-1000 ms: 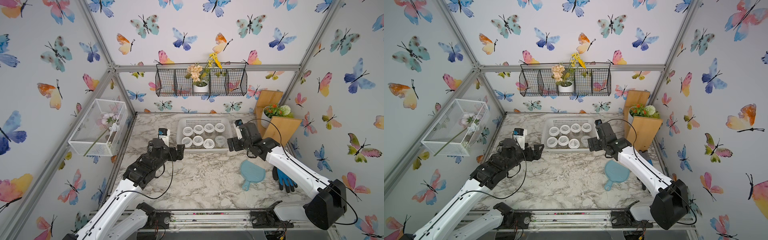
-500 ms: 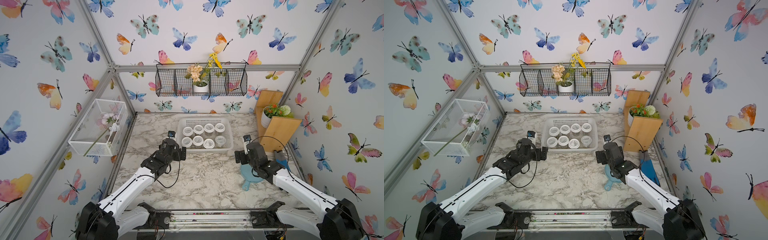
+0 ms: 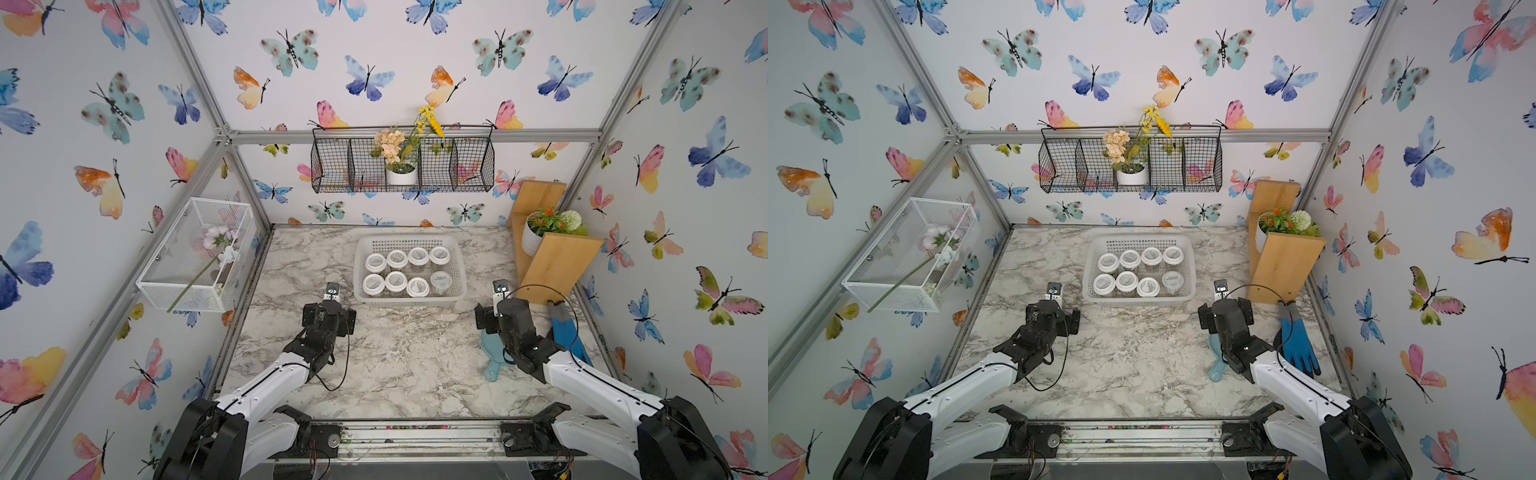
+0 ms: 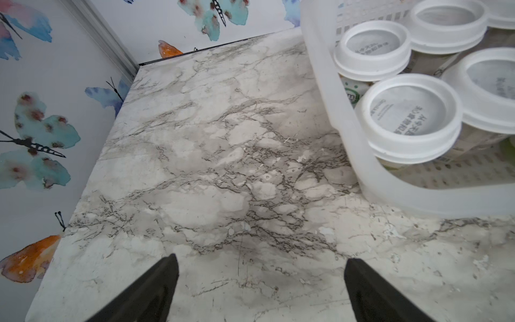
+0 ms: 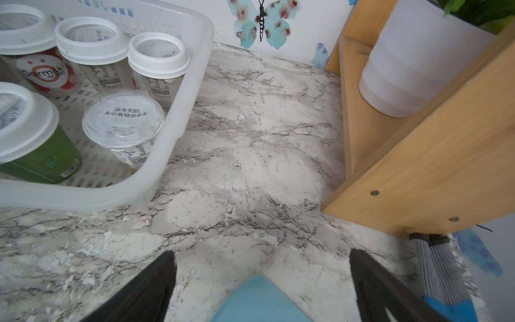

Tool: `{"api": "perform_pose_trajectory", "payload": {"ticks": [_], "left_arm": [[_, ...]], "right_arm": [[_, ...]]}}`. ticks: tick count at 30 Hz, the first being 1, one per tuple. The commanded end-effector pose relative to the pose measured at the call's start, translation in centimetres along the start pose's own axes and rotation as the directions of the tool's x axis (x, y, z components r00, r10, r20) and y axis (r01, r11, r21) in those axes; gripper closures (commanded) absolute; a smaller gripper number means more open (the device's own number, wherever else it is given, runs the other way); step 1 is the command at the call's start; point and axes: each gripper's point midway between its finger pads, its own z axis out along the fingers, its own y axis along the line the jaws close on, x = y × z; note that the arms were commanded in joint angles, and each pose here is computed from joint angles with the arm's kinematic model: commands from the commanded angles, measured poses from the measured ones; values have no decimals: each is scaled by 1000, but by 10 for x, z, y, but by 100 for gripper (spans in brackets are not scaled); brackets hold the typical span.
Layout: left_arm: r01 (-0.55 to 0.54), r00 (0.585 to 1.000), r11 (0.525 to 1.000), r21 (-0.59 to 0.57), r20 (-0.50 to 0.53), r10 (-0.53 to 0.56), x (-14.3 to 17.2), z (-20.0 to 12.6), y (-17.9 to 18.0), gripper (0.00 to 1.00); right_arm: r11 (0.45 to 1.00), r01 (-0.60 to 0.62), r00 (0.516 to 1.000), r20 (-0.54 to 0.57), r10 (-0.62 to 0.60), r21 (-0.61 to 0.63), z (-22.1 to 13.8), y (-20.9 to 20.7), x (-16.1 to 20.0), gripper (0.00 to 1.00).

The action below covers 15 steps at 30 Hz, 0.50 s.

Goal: Put the yogurt in the basket
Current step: Reset both arms

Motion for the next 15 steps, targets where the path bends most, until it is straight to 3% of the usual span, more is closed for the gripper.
{"api": "perform_pose_trajectory", "payload": {"ticks": [1,4,11,13,15], "left_arm": [[47,993,999,-14,112,-45,-10,5,14,1],[66,984,997,-39,165,-59,0,2,25,1],[131,929,991,-11,350,-119,-25,-15,40,1],[185,910,982,25,372,-181,-25,-9,48,1],[172,925,984,54,335,-180,-30,5,44,1]], "right_arm": [[996,-33,998,54,29,79,7,-19,2,0],[995,-52,995,86,44,88,14,-26,3,0],[983,-116,982,162,92,145,37,-51,2,0],[984,-109,982,171,84,140,47,-53,-2,0],[987,-91,983,172,68,129,54,-51,-4,0]]}}
